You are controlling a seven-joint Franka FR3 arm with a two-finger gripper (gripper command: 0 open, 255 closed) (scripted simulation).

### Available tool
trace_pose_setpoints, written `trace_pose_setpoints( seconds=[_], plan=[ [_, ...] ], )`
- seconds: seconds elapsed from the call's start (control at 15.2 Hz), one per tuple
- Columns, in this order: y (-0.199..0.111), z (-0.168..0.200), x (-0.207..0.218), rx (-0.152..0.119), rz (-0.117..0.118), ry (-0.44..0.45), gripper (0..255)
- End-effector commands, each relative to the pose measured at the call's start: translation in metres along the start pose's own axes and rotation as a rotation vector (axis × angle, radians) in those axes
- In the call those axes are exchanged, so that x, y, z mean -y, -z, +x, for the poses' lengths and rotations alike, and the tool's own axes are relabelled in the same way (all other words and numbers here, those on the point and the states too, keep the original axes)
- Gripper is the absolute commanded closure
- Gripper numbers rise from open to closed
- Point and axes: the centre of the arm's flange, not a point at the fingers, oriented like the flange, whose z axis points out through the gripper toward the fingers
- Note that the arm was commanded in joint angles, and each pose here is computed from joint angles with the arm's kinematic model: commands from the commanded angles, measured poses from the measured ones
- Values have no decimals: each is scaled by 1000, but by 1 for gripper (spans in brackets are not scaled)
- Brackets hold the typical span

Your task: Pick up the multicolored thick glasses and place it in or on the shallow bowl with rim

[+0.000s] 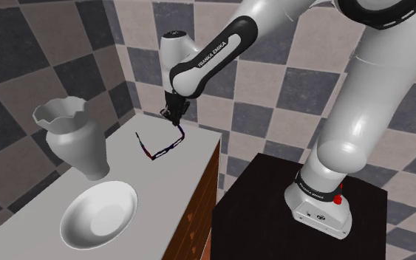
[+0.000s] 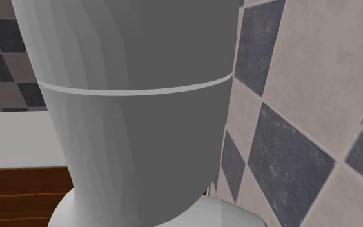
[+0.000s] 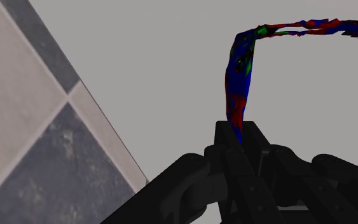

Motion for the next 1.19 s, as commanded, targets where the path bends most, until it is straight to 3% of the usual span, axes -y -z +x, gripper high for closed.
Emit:
trace_pose_setpoints(
  seconds=[0.0, 0.66, 1.12],
  plan=[
    [11, 0, 0, 0, 0, 0, 255],
    [61, 8, 0, 0, 0, 0, 255],
    [73, -26, 84, 0, 0, 0, 255]
  ],
)
